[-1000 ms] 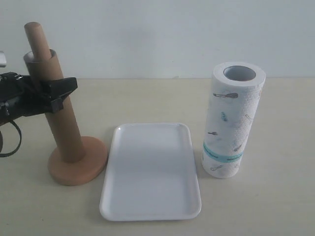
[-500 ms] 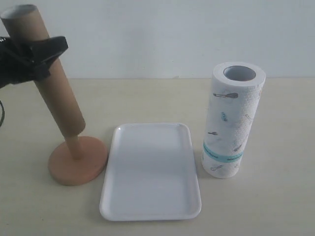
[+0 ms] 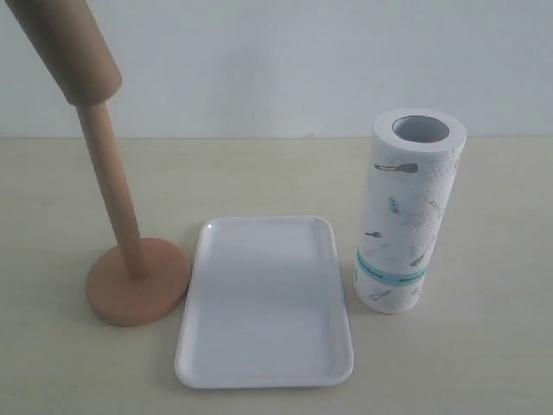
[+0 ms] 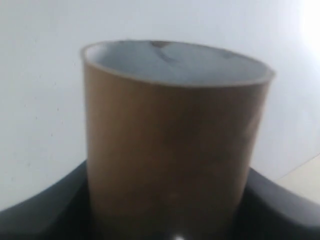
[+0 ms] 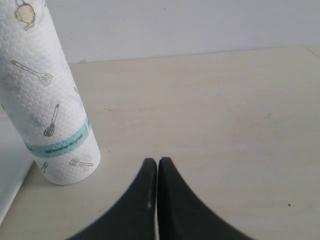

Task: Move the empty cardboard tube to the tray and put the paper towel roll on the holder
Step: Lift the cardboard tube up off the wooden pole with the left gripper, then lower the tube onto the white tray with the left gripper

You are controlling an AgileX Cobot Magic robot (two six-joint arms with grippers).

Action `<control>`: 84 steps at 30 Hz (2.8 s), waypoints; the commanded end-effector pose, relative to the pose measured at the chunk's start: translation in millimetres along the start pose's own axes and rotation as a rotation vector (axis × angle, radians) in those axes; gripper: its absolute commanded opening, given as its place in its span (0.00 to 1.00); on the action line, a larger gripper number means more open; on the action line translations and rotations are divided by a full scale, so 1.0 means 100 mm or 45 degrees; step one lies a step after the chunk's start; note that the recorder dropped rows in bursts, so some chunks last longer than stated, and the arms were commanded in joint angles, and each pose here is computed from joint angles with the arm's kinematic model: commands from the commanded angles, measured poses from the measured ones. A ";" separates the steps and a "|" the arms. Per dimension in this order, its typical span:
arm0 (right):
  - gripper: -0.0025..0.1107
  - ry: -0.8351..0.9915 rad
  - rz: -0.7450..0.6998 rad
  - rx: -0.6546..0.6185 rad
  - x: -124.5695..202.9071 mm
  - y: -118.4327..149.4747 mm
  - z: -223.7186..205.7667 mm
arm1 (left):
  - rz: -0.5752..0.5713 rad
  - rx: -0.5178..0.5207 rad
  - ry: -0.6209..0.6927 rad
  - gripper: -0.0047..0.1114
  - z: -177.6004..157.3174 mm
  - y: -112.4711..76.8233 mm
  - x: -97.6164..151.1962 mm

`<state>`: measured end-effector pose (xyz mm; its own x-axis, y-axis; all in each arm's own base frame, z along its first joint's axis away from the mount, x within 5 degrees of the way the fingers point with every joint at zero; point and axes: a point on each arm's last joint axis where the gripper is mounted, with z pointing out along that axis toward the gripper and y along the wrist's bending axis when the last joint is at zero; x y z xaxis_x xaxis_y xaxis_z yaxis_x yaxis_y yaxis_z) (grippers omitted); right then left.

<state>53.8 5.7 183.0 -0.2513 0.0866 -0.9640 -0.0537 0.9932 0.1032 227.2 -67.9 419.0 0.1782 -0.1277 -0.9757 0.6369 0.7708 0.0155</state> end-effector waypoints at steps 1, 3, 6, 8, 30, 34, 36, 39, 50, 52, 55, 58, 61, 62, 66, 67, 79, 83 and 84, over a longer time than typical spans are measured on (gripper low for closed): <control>0.02 -0.019 -0.006 0.009 -0.01 0.00 0.00 | 0.009 0.050 -0.062 0.08 0.00 -0.09 -0.42; 0.02 -0.019 -0.006 0.009 -0.01 0.00 0.00 | 0.034 0.067 -0.076 0.08 -0.01 -0.13 -0.57; 0.02 -0.019 -0.006 0.009 -0.01 0.00 0.00 | 0.038 0.101 -0.075 0.08 -0.03 -0.19 -0.76; 0.02 -0.019 -0.006 0.009 -0.01 0.00 0.00 | 0.054 0.146 -0.063 0.08 -0.06 -0.25 -0.85; 0.02 -0.017 -0.006 0.009 -0.01 0.00 0.00 | -0.174 0.554 0.313 0.08 -0.07 -0.77 -0.37; 0.02 -0.017 -0.006 0.009 -0.01 0.00 0.00 | -0.192 0.442 0.456 0.08 0.15 -0.73 0.21; 0.02 -0.017 -0.006 0.009 -0.01 0.00 0.00 | -0.121 0.381 0.539 0.08 0.23 -0.68 0.52; 0.02 -0.017 -0.006 0.009 -0.01 0.00 0.00 | -0.239 0.308 0.644 0.08 0.35 -0.59 0.88; 0.02 -0.017 -0.006 0.009 -0.01 0.00 0.00 | -0.899 0.240 0.797 0.08 0.88 -0.47 1.65; 0.02 -0.017 -0.006 0.009 -0.01 0.00 0.00 | -0.969 0.191 0.846 0.08 0.92 -0.44 1.79; 0.02 -0.017 -0.006 0.009 -0.01 0.00 0.00 | -0.998 0.132 0.898 0.08 0.94 -0.41 1.95; 0.02 -0.017 -0.006 0.009 -0.01 0.00 0.00 | -1.012 0.072 0.928 0.08 0.95 -0.37 2.06; 0.02 -0.017 -0.006 0.009 -0.01 0.00 0.00 | -1.055 0.031 0.953 0.08 0.96 -0.36 2.12; 0.02 -0.017 -0.006 0.009 -0.01 0.00 0.00 | -1.061 0.038 0.962 0.08 0.96 -0.37 2.14; 0.02 -0.017 -0.006 0.009 -0.01 0.00 0.00 | -1.037 0.074 0.996 0.08 0.97 -0.48 2.18; 0.02 -0.017 -0.006 0.009 -0.01 0.00 0.00 | -1.033 0.087 1.003 0.08 0.98 -0.53 2.18; 0.02 -0.017 -0.006 0.009 -0.01 0.00 0.00 | -1.137 -0.024 1.142 0.08 1.00 -0.64 2.56; 0.02 -0.017 -0.006 0.009 -0.01 0.00 0.00 | -1.142 -0.038 1.188 0.08 1.01 -0.63 2.72; 0.02 -0.017 -0.006 0.009 -0.01 0.00 0.00 | -1.098 -0.014 1.192 0.08 1.05 -0.63 2.72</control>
<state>53.8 5.7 183.0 -0.2513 0.0866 -0.9640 -0.0537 0.9932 0.1032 311.0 -211.9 172.7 -0.8933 -0.1289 -0.4306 0.2414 0.6706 -0.7015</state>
